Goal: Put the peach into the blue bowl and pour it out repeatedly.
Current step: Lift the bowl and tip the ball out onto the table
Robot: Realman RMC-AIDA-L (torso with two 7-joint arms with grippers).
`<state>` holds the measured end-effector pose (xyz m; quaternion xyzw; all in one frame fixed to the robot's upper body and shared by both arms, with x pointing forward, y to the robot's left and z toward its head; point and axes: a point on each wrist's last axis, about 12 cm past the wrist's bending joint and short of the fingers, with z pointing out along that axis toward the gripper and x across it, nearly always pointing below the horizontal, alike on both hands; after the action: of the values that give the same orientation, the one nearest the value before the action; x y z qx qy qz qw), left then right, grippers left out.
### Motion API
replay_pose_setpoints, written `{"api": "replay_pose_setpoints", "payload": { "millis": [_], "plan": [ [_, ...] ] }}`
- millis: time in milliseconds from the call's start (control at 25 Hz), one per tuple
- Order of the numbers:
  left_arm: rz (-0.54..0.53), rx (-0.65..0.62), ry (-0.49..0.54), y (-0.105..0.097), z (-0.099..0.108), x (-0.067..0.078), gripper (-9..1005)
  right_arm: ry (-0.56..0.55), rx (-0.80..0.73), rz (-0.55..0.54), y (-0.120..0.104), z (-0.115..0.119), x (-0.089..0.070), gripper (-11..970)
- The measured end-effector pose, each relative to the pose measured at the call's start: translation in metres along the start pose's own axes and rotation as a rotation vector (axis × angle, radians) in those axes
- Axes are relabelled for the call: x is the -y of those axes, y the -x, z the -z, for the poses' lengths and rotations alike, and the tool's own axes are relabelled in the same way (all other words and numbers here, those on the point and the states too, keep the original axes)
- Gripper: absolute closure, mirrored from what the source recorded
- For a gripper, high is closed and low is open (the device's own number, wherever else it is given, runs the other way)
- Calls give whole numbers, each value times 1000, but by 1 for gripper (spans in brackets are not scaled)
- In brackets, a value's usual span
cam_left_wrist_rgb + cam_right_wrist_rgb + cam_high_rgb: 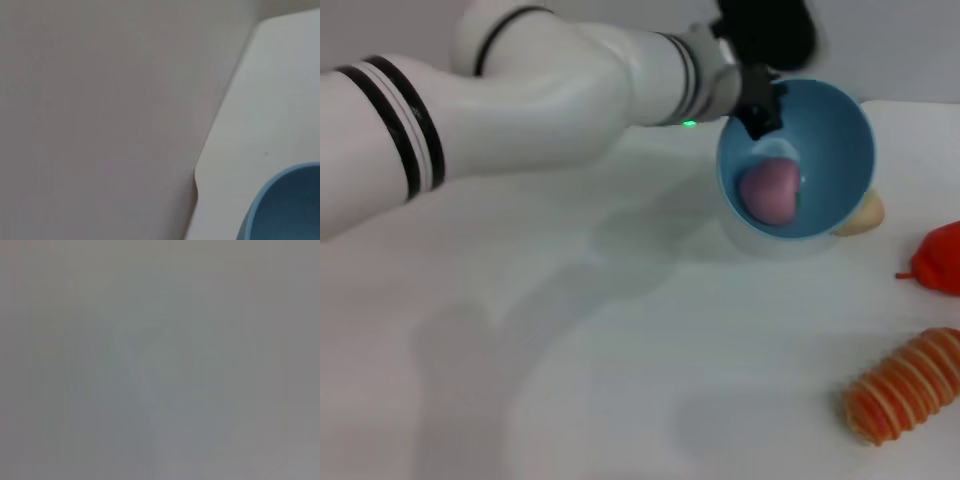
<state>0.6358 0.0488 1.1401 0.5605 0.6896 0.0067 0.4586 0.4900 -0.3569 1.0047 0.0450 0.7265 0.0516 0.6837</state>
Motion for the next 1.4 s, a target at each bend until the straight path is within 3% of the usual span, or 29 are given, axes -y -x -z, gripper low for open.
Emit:
{"api": "replay_pose_setpoints", "payload": {
  "millis": [200,400,440,680,800,960,1120,1400],
  "plan": [
    [-348,31,49,18,3,16,997,-27,4,-12,-1,5,4,397],
    [-490,68,68,26,6,23,997,-38,6,-18,-1,5,5,397],
    [-615,96,67,26,5,32,997,-39,3,-19,-2,5,5,397],
    [-833,189,114,26,9,43,996,-49,-1,-26,-2,4,6,398],
    [-927,251,175,26,12,45,996,-54,-1,-30,-3,5,6,398],
    [-975,282,207,24,14,47,996,-61,0,-35,-3,5,6,398],
    [-1130,338,277,13,16,58,996,-61,4,-39,-3,4,5,398],
    [-1217,370,316,2,18,68,997,-57,6,-46,-2,1,2,396]
  ]
}}
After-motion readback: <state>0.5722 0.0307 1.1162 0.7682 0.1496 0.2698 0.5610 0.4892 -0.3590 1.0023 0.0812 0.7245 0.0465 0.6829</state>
